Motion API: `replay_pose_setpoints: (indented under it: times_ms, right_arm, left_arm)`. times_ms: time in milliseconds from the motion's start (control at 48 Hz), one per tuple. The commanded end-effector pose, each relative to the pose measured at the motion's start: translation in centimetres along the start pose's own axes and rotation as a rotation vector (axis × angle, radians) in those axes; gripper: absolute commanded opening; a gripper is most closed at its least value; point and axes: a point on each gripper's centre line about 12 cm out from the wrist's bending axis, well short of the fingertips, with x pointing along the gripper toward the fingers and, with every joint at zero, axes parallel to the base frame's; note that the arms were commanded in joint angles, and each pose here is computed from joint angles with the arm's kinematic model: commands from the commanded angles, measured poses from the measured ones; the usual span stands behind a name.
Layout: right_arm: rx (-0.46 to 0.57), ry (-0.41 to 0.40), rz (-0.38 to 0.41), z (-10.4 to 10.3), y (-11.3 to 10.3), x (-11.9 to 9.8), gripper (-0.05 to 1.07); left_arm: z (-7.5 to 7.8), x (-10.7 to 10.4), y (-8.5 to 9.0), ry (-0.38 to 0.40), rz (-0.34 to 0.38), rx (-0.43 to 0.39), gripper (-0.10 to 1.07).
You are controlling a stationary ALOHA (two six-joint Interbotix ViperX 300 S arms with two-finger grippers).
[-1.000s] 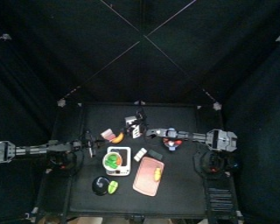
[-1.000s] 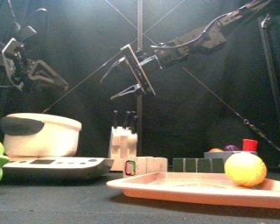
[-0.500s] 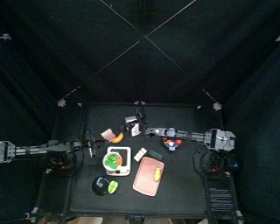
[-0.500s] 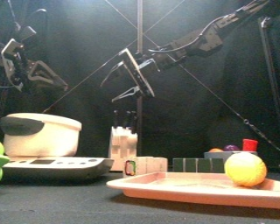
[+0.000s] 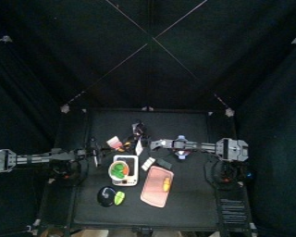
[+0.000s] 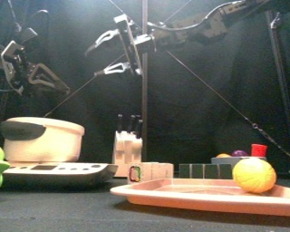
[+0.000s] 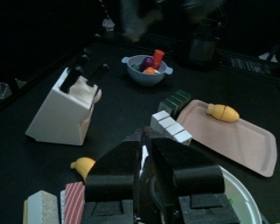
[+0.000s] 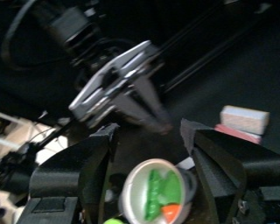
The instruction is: Grab cleaver
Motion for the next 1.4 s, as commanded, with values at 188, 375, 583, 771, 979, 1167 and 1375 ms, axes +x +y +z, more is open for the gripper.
replay_pose_setpoints:
  times_ms: [188,375,583,771,979,1167,1375]
  right_arm:
    - [-0.123,0.025,0.144,0.4,5.2,-0.3,0.92]
    - [-0.258,-0.109,0.054,1.4,6.5,-1.0,0.93]
    - [-0.251,-0.143,0.025,1.7,6.3,-2.1,0.93]
    - [-0.276,-0.151,-0.007,1.3,5.7,-2.2,0.93]
    - [-0.291,-0.217,-0.059,2.2,5.2,-3.4,0.92]
    - [-0.239,-0.316,-0.178,2.9,3.7,-4.5,0.93]
    - [-0.130,-0.392,-0.457,3.5,-0.4,-5.9,0.92]
  left_arm:
    - [0.5,0.1,0.0,-0.015,0.001,-0.002,0.54]
    - [0.4,0.1,0.0,-0.012,0.001,-0.004,0.54]
    - [0.3,0.1,0.0,-0.003,0.001,-0.004,0.54]
    - [0.3,0.1,0.0,-0.002,0.001,-0.004,0.54]
    - [0.3,0.1,0.0,-0.002,0.001,-0.004,0.54]
    - [0.3,0.1,0.0,0.000,0.001,-0.003,0.54]
    - [0.2,0.1,0.0,0.003,0.001,-0.003,0.54]
